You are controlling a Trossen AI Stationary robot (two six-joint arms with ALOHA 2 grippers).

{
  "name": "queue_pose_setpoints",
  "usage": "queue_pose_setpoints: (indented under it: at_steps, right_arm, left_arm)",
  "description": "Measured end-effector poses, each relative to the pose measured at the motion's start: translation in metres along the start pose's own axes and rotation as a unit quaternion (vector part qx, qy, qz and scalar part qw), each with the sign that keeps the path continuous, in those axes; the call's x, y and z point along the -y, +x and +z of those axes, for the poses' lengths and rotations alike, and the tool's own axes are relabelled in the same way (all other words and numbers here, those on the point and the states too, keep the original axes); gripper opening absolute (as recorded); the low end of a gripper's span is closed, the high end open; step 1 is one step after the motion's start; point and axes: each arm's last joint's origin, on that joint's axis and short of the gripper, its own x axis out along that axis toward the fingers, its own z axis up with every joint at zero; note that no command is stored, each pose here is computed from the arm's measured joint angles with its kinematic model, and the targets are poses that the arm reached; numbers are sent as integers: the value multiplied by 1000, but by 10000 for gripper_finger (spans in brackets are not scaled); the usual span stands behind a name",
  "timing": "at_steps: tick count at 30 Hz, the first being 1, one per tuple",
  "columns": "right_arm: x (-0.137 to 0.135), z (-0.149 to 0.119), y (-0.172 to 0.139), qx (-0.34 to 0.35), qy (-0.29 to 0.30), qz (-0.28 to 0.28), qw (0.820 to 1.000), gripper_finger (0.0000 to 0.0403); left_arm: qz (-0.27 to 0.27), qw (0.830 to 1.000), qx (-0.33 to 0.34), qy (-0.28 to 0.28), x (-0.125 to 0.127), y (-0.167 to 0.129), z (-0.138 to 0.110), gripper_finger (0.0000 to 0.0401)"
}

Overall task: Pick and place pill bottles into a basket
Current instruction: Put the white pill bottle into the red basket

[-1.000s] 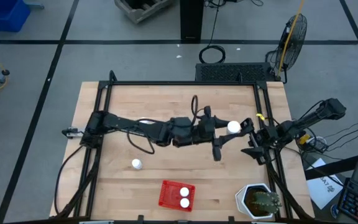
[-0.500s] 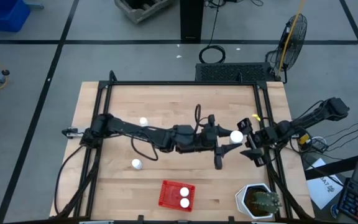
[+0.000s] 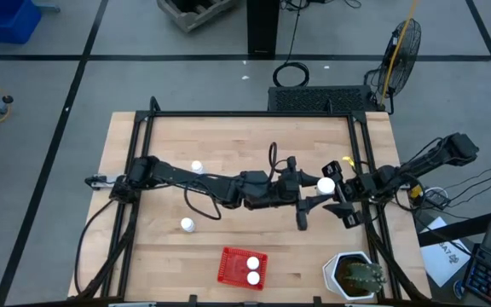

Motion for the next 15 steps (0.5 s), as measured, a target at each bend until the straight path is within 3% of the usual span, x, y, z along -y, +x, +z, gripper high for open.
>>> queue_pose_setpoints:
  at_steps: [8, 15]
  right_arm:
    - [0, 0, 0, -3, 0, -1, 1000, 147]
    - [0, -2, 0, -10, 6, 4, 1000, 147]
  left_arm:
    - [-23, 1000, -4, 3, 4, -1, -1, 193]
    - [-18, 1000, -22, 4, 6, -2, -4, 182]
